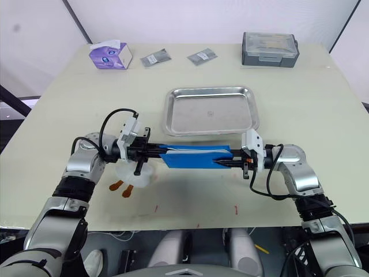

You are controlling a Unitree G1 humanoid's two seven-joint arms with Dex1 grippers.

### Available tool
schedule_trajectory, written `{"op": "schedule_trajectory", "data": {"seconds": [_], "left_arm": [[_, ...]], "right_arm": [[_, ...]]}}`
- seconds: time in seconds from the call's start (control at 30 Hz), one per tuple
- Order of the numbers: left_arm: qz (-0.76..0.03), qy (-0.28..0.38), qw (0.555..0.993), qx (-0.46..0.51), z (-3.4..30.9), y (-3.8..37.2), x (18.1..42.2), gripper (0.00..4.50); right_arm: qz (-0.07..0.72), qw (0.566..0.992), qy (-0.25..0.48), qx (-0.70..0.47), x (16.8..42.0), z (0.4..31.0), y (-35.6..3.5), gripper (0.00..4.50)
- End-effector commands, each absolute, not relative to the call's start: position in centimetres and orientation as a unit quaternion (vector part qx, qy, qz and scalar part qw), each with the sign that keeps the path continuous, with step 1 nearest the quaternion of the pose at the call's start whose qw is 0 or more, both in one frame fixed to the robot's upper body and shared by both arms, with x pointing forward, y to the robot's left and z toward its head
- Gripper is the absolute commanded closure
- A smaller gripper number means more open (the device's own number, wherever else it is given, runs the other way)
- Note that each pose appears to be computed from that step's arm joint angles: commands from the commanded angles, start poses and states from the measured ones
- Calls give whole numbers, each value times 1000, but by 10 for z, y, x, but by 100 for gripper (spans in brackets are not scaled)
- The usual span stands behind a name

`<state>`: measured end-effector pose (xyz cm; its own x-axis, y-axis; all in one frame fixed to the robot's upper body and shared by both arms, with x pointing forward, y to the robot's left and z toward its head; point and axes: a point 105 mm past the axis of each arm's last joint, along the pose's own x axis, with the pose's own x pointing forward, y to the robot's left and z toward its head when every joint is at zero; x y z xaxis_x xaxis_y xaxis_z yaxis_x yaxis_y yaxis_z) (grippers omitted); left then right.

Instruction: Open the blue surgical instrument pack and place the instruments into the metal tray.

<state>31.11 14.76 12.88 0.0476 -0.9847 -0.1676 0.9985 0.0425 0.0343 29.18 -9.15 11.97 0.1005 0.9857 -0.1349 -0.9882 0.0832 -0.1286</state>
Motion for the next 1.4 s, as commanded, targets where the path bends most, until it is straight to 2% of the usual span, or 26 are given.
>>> {"op": "schedule_trajectory", "data": {"seconds": [0.03, 0.17, 0.2, 0.3, 0.57, 0.6, 0.67, 0.77, 0.8, 0.83, 0.9, 1.17, 1.4], "left_arm": [[-701, 43, 708, 81, 134, 151, 305, 450], [-697, 51, 711, 82, 131, 155, 303, 450], [-696, 51, 711, 82, 130, 155, 303, 450], [-694, 50, 713, 83, 129, 153, 304, 450], [-690, 50, 717, 85, 124, 149, 311, 450], [-691, 51, 716, 86, 124, 149, 311, 450], [-694, 52, 713, 87, 124, 147, 312, 450], [-694, 51, 713, 88, 123, 145, 315, 450], [-694, 51, 713, 88, 122, 145, 315, 450], [-693, 51, 713, 89, 122, 144, 316, 450], [-691, 49, 715, 89, 122, 144, 318, 450], [-684, 57, 723, 80, 117, 142, 320, 450], [-640, 108, 755, 98, 99, 141, 337, 450]], "right_arm": [[671, 736, -7, -94, 288, 133, -100, 227], [662, 741, -3, -110, 284, 133, -111, 28], [656, 745, 1, -122, 283, 133, -116, 4], [661, 740, 19, -124, 272, 138, -126, 4], [668, 744, -15, -15, 264, 177, -119, 4], [669, 743, -20, -1, 264, 180, -115, 55], [670, 742, -16, 7, 264, 179, -108, 104], [669, 743, 11, -1, 263, 167, -100, 248], [669, 743, 18, -2, 263, 163, -98, 277], [669, 743, 24, -1, 262, 161, -96, 346], [667, 744, 37, -4, 261, 155, -94, 443], [663, 741, 103, -31, 247, 114, -99, 448], [657, 739, 137, -54, 238, 80, -100, 448]]}}
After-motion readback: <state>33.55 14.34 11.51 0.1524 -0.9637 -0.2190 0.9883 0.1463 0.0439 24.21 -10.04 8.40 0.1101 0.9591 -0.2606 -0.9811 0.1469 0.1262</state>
